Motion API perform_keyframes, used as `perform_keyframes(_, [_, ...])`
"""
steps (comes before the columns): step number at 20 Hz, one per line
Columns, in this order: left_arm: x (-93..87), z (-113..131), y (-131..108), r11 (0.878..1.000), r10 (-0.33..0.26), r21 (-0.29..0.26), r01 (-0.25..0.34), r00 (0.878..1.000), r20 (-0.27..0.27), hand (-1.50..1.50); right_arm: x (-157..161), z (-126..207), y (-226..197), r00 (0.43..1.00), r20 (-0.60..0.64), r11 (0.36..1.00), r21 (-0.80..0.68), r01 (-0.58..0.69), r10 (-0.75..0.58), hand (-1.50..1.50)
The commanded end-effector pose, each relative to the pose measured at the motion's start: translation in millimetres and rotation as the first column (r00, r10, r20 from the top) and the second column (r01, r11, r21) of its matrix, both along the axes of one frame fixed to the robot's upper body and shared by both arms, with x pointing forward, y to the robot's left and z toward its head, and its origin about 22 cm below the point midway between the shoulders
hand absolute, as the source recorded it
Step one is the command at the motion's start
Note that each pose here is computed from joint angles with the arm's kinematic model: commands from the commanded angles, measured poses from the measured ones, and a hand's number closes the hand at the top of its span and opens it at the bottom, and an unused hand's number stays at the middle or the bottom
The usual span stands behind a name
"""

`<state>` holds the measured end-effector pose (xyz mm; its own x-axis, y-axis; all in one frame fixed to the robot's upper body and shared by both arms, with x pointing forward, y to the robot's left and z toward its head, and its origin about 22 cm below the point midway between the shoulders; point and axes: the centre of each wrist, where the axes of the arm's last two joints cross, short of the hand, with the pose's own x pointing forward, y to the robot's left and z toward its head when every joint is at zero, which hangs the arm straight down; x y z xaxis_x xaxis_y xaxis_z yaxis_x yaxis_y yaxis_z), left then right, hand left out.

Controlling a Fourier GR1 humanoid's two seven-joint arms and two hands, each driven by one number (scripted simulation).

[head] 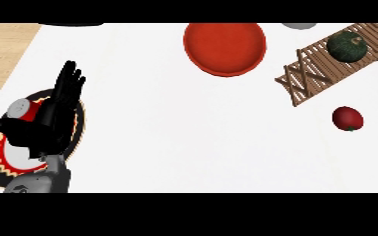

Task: Pick the squash from the tray and place it in the tiered shelf

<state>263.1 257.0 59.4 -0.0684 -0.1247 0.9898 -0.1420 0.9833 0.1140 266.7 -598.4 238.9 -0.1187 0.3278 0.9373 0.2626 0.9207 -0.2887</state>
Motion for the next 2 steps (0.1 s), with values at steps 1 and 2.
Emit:
perform_keyframes(1, [1.8,-1.8,4.4,1.000,0.000,0.005,0.000,1.000,0.006,0.00,-14.9,0.5,-9.3,0.999,0.028,1.000,-0.004,-0.026,0.026,-1.50])
perform_keyframes(2, [0.1,4.1,3.3,1.000,-0.002,0.008,0.002,1.000,0.002,0.00,-22.6,-0.2,-13.9,0.999,0.022,0.999,0.015,-0.042,0.042,-1.50])
